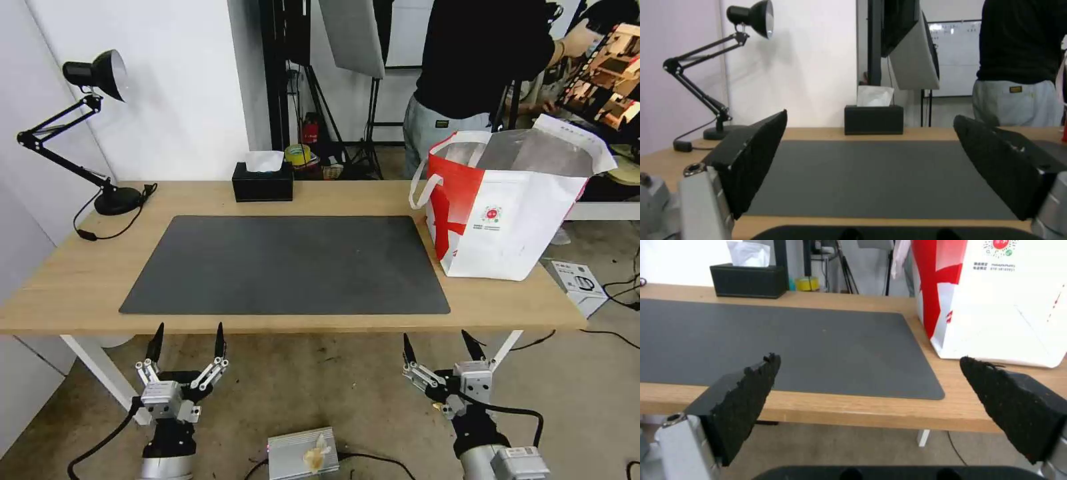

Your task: Pick up the trash from the table and place it into the takeout bag.

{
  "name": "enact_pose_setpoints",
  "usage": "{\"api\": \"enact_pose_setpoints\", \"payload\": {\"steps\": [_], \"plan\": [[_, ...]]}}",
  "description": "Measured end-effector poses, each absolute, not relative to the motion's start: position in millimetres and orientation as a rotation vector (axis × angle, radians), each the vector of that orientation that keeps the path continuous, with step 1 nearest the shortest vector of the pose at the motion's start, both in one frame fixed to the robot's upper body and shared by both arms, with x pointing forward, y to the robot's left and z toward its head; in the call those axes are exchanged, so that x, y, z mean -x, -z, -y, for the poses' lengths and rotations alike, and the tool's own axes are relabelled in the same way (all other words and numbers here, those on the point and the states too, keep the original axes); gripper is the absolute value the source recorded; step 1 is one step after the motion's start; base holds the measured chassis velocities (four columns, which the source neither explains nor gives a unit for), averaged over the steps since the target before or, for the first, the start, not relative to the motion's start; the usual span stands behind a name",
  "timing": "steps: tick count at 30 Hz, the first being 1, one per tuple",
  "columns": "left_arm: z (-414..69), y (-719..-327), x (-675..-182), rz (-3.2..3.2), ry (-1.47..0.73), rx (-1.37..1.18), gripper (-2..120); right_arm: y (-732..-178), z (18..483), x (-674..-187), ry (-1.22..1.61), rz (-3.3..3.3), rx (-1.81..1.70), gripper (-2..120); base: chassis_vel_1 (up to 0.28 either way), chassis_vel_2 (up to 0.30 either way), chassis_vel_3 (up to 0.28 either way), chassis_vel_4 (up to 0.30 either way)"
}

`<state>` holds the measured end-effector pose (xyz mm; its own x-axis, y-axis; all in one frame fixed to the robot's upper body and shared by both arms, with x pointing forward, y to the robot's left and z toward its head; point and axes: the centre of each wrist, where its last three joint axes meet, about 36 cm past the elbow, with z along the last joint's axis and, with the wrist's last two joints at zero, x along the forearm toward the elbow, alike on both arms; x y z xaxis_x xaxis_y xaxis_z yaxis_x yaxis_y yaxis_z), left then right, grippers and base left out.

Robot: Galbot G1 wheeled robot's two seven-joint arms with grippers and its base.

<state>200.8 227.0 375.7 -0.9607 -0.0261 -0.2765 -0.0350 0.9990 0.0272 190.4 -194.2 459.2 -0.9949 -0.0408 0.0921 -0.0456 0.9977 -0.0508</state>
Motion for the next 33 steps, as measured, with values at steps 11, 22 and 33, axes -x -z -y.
{"api": "enact_pose_setpoints", "payload": {"steps": [11,22,33], "plan": [[-226.7,-374.3,-199.8,-2.864,-0.045,0.047,100,-459.2,194.3,-190.4,-0.081,3.049,-0.066,100,0.0,0.0,0.0,0.0],[-226.8,-374.4,-199.7,-2.863,-0.045,0.047,100,-459.2,194.3,-190.4,-0.081,3.049,-0.066,100,0.0,0.0,0.0,0.0],[-226.9,-374.5,-199.8,-2.863,-0.045,0.047,100,-459.2,194.2,-190.4,-0.081,3.049,-0.066,100,0.0,0.0,0.0,0.0]]}}
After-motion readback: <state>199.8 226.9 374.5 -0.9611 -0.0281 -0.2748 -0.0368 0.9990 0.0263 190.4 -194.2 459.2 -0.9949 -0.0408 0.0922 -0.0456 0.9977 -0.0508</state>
